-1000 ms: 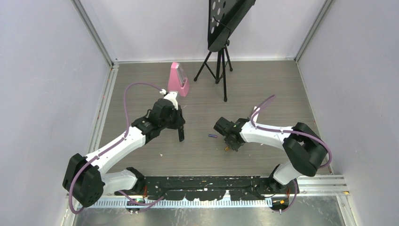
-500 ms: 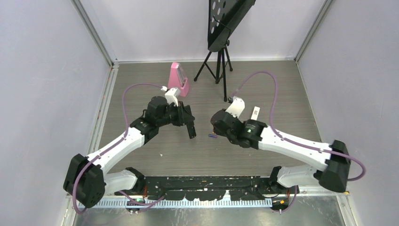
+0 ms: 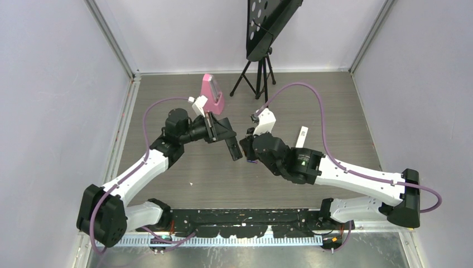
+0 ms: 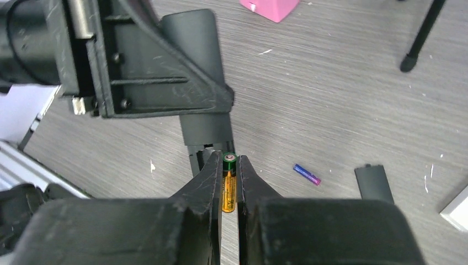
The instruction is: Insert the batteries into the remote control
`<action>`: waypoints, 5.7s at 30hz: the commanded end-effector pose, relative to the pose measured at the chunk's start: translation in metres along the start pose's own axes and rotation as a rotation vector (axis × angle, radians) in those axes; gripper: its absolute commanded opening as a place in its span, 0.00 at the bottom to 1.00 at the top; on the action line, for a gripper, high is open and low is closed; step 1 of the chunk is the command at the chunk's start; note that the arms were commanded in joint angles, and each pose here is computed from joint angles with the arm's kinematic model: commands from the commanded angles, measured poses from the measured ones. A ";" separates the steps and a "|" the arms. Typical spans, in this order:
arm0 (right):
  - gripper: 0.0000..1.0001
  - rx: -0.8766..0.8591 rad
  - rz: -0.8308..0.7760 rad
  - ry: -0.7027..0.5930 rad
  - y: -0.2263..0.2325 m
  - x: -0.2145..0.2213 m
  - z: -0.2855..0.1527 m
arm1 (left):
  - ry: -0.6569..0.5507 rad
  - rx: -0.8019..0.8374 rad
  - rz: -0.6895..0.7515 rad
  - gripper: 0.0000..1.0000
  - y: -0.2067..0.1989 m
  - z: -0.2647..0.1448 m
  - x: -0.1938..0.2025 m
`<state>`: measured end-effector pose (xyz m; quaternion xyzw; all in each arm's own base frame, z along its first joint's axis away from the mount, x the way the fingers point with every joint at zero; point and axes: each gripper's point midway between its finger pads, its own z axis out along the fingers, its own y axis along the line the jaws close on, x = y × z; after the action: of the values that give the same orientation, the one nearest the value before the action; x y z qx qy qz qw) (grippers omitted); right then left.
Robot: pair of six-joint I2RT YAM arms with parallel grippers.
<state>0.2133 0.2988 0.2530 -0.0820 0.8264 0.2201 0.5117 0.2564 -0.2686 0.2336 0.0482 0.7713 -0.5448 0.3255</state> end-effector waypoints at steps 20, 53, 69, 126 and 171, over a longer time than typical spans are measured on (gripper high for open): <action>0.00 -0.178 -0.061 -0.079 0.045 -0.021 -0.009 | -0.004 0.266 -0.054 0.00 -0.069 -0.015 -0.020; 0.03 -0.193 -0.120 0.095 0.020 0.068 0.000 | -0.175 0.326 -0.270 0.00 -0.100 -0.029 -0.063; 0.03 -0.122 -0.298 0.211 -0.002 0.128 0.020 | -0.219 0.348 -0.378 0.00 -0.101 -0.034 -0.082; 0.34 -0.007 -0.048 0.187 0.004 0.080 0.030 | -0.064 0.245 -0.308 0.00 -0.072 -0.035 -0.041; 0.53 0.270 -0.149 0.485 -0.043 0.172 0.060 | -0.154 -0.687 -0.014 0.00 0.137 -0.069 -0.001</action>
<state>0.1687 0.3089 0.0409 -0.1526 0.9492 0.0527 0.2702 0.2823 -0.1574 0.1324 -0.1150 0.8876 -0.2634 0.3599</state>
